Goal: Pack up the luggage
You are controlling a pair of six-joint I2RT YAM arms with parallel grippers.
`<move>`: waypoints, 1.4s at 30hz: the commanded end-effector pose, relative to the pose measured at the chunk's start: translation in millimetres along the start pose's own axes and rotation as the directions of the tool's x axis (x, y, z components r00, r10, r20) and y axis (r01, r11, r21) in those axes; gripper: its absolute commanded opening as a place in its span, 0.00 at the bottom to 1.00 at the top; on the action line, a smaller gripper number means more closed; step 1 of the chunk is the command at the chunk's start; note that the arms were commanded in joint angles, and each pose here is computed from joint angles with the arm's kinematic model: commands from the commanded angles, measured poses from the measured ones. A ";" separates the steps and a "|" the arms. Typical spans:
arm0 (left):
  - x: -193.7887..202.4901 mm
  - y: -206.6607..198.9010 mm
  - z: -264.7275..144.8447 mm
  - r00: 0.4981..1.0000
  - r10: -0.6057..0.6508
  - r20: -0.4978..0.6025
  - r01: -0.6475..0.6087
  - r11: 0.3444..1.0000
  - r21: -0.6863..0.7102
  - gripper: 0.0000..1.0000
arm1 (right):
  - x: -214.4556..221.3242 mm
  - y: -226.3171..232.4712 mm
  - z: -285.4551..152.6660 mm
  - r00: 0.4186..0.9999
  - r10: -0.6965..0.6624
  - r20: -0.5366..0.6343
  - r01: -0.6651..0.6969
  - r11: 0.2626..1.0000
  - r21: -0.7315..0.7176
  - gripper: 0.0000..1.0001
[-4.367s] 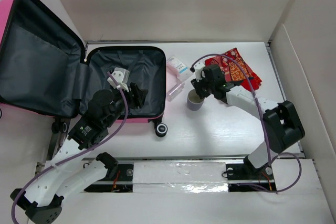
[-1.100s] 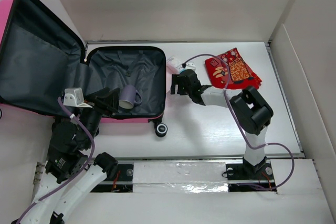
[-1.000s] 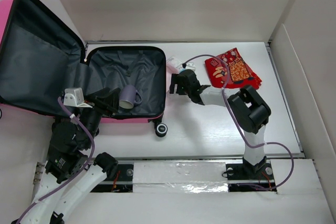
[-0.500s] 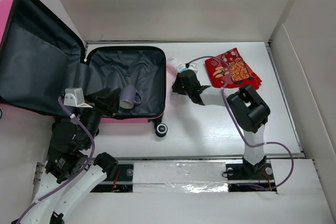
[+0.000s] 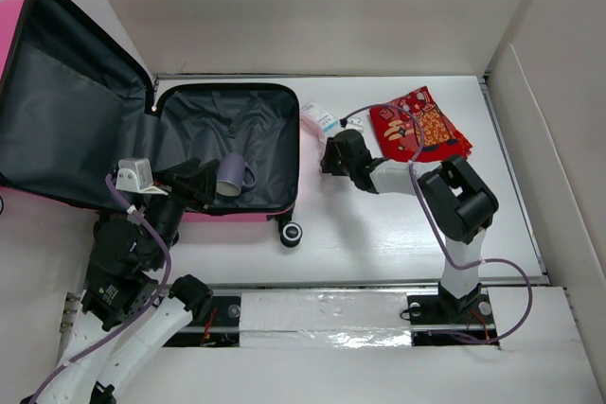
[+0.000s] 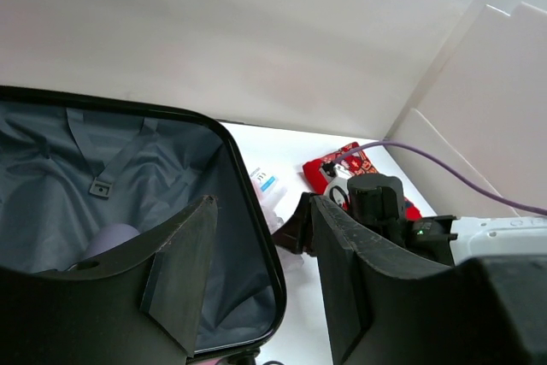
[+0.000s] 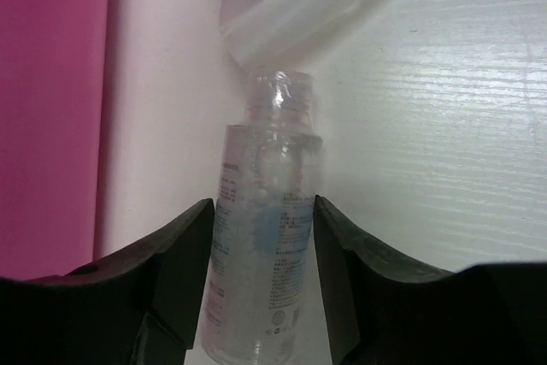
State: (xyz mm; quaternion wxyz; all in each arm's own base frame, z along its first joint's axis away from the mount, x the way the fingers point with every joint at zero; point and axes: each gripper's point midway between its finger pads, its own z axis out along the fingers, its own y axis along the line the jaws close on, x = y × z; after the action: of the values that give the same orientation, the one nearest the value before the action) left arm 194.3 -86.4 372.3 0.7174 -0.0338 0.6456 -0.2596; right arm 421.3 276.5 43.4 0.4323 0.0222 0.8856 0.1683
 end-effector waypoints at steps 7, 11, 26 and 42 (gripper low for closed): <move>-3.5 -5.3 6.1 1.000 -0.010 0.019 0.009 1.000 0.018 0.45 | -67.7 10.1 -48.2 0.978 -0.049 0.205 0.073 0.991 -0.112 0.30; -4.0 -6.9 5.9 1.000 -0.010 0.019 0.010 1.000 0.026 0.45 | -115.4 56.6 -103.6 0.941 -0.105 0.322 0.170 0.969 -0.180 0.30; -4.8 -5.8 4.3 1.000 -0.011 0.023 0.011 1.000 0.023 0.46 | -107.1 209.8 -92.4 0.924 -0.106 0.368 0.259 0.880 -0.398 0.38; -2.8 -7.3 5.9 1.000 -0.009 0.015 0.009 1.000 0.030 0.46 | -114.5 212.3 -82.1 0.903 -0.134 0.409 0.278 0.906 -0.318 0.67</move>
State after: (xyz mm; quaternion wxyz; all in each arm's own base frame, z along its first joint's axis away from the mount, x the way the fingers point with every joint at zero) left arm 195.3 -90.4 370.6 0.7134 -0.0268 0.6491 -0.2627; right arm 395.3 434.9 163.9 0.5378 -0.1511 0.7908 0.2502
